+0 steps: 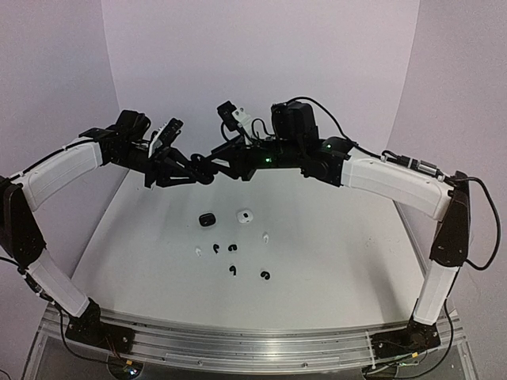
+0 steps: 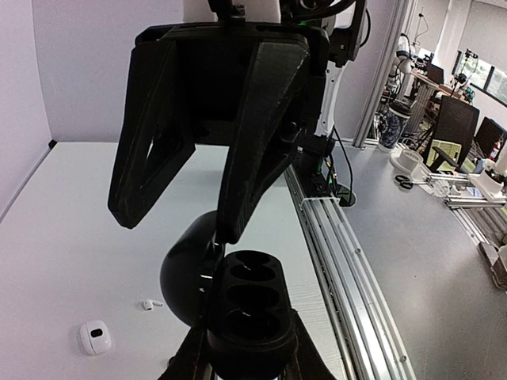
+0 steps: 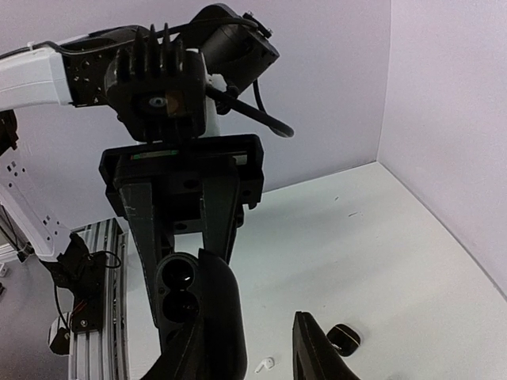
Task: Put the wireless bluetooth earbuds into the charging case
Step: Pick up the right earbud from the center of the board.
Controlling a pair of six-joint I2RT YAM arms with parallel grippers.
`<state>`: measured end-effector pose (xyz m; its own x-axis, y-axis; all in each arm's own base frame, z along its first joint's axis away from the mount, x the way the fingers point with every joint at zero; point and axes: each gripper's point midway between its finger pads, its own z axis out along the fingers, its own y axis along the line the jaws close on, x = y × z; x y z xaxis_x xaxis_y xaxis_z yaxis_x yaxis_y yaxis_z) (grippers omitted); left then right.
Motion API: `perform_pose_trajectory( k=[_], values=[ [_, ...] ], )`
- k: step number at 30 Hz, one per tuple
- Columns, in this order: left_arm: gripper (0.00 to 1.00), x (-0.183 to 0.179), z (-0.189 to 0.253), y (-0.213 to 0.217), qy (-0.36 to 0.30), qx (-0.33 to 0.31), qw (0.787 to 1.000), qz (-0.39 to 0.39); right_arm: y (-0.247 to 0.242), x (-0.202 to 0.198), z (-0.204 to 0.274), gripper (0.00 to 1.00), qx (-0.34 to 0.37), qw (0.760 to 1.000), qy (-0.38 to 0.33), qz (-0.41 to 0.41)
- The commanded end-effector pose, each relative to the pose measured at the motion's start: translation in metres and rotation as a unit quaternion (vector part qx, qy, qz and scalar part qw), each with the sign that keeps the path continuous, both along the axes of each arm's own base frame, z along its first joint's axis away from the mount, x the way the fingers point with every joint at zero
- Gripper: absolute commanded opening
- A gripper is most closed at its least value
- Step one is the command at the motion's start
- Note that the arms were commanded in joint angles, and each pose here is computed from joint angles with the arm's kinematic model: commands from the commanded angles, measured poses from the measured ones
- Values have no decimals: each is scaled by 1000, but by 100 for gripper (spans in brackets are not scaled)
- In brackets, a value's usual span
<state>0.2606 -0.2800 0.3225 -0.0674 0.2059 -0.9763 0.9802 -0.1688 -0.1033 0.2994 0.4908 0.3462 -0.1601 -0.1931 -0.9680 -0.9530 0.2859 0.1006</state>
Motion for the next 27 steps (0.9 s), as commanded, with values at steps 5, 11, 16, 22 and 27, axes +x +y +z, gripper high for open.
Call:
perform_pose_trajectory(
  k=[5, 11, 16, 22, 27],
  values=[
    [0, 3, 8, -1, 30, 14, 999, 21, 4, 2, -1, 40, 9, 1000, 14, 16],
    [0, 5, -5, 1, 40, 29, 998, 32, -2, 4, 38, 55, 59, 997, 42, 26],
    [0, 10, -13, 1, 28, 35, 998, 50, -17, 8, 101, 68, 134, 989, 64, 25],
    [0, 12, -13, 3, 15, 30, 997, 64, -62, 52, 89, 72, 159, 969, 163, -96],
    [0, 13, -11, 8, 6, 22, 995, 94, -147, 77, -49, 69, 50, 912, 266, -307]
  ],
)
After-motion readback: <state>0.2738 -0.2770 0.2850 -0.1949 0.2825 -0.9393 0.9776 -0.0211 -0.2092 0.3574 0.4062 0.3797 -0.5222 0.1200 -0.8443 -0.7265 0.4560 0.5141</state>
